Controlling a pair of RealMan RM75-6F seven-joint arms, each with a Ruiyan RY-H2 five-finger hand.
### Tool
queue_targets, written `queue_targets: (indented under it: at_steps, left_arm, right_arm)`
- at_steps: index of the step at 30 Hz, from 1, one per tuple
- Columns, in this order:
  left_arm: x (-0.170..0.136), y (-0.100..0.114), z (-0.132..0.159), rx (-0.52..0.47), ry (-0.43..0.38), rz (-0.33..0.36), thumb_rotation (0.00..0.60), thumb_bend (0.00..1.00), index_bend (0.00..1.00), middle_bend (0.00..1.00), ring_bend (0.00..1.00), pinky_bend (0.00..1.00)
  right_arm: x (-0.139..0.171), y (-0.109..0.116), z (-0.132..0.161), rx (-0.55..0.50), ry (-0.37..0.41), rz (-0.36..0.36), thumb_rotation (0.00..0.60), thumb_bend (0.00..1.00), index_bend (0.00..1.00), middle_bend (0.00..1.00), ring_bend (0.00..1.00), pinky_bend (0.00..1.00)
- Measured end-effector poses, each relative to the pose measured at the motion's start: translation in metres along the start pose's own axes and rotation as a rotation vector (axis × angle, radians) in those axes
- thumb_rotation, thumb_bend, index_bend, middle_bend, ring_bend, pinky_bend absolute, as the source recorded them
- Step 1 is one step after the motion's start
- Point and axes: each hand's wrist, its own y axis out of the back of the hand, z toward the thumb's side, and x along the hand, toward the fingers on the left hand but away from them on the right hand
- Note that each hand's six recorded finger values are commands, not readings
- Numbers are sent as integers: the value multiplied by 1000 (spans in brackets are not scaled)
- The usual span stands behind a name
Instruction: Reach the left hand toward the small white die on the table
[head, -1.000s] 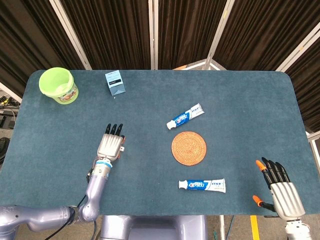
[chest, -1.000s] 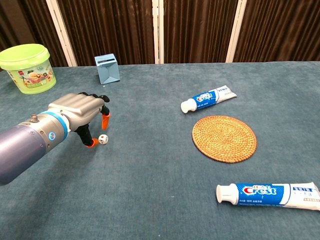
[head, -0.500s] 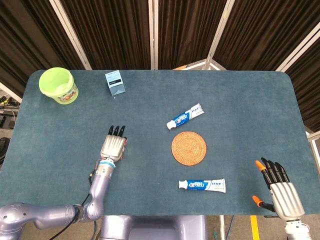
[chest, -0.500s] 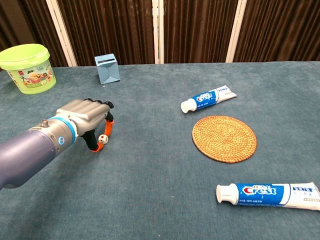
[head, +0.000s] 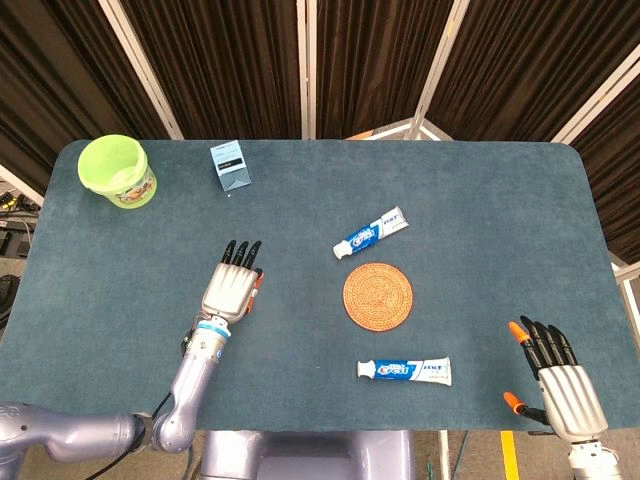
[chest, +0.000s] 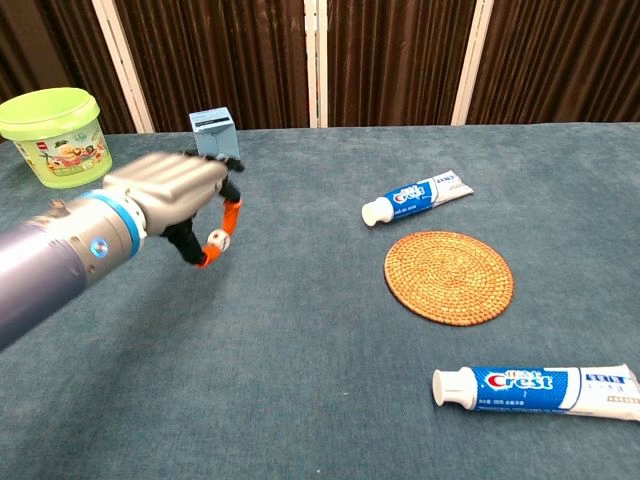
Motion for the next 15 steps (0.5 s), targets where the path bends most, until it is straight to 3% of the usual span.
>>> queue_targets:
  at_steps: [4, 10, 15]
  left_arm:
    - [-10, 23, 5, -7, -39, 51, 600, 459, 525, 0, 0, 0]
    - [-22, 52, 5, -12, -63, 132, 600, 431, 121, 0, 0, 0]
    - [-27, 62, -4, -35, -49, 187, 600, 428, 44, 0, 0, 0]
  right_arm:
    - [1, 0, 1, 2, 3, -1, 600, 68, 0, 0, 0, 0]
    - [2, 0, 1, 3, 3, -4, 600, 68, 0, 0, 0, 0]
    - [2, -1, 2, 8, 4, -3, 600, 68, 0, 0, 0, 0]
